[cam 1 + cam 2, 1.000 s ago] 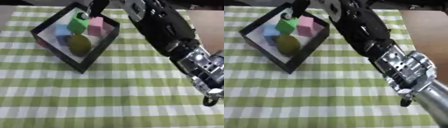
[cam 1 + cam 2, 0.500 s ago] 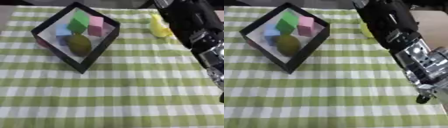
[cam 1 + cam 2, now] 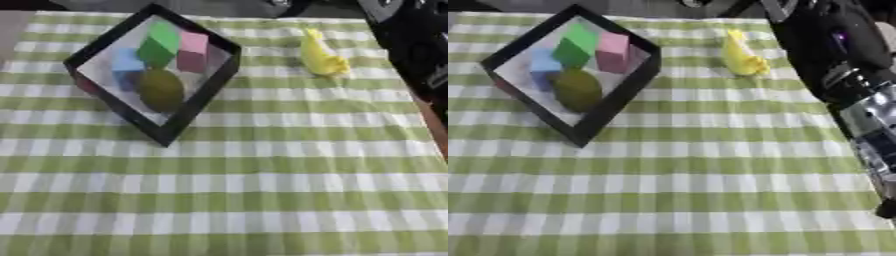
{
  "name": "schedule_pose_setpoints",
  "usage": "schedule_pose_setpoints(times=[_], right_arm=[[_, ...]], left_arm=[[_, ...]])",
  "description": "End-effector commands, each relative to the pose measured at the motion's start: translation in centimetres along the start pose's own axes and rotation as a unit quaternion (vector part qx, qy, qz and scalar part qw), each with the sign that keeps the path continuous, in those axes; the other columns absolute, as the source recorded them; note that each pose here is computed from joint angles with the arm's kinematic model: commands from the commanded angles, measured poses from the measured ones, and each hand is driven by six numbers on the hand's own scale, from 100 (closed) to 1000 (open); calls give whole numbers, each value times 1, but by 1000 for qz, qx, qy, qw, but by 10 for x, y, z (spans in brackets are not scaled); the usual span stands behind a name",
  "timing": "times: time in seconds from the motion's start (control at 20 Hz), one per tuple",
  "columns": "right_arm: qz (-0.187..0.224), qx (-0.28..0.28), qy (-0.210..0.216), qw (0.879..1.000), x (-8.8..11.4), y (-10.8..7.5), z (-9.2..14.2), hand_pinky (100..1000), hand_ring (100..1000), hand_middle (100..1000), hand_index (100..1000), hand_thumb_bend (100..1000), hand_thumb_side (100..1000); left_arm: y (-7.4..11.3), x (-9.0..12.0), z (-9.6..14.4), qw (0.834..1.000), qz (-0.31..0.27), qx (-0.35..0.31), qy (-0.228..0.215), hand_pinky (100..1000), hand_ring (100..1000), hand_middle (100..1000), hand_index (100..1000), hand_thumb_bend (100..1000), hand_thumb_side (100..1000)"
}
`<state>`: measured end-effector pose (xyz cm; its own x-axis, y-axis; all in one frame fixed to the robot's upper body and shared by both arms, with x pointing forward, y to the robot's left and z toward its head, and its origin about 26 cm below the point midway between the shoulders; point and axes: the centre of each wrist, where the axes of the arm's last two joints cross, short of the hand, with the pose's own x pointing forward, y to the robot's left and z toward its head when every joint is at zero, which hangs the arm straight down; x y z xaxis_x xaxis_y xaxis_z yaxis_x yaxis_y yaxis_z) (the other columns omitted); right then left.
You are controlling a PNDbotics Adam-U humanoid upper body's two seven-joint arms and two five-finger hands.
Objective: Pick up objects on the table and place them in the box.
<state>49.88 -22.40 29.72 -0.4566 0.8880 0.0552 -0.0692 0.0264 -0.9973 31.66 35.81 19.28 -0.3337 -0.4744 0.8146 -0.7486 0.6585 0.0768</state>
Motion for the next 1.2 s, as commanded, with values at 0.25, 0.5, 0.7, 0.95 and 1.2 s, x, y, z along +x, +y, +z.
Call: schedule_pose_setpoints(times=[0.25,0.5,0.7,0.95,1.2], right_arm=[[11,67,52,996,-66,8,38,890,896,869,929,456,457],[-4,91,61,994,-79,16,47,889,899,875,935,475,484],[-1,105,79,991,-88,20,55,890,901,876,931,488,509],[-4,118,98,988,-100,28,63,890,902,878,933,497,536],[-22,125,98,987,-102,35,63,885,899,878,936,500,547]], left_arm=[[8,7,-9,1000,-6,8,-20,858,652,742,845,450,428],[8,6,-8,1000,-5,9,-18,859,654,742,843,450,428],[8,6,-8,1000,-6,9,-17,859,655,742,843,449,428],[8,6,-7,1000,-3,6,-17,863,658,744,843,435,435],[7,5,-7,1000,0,4,-15,864,659,750,843,431,437]])
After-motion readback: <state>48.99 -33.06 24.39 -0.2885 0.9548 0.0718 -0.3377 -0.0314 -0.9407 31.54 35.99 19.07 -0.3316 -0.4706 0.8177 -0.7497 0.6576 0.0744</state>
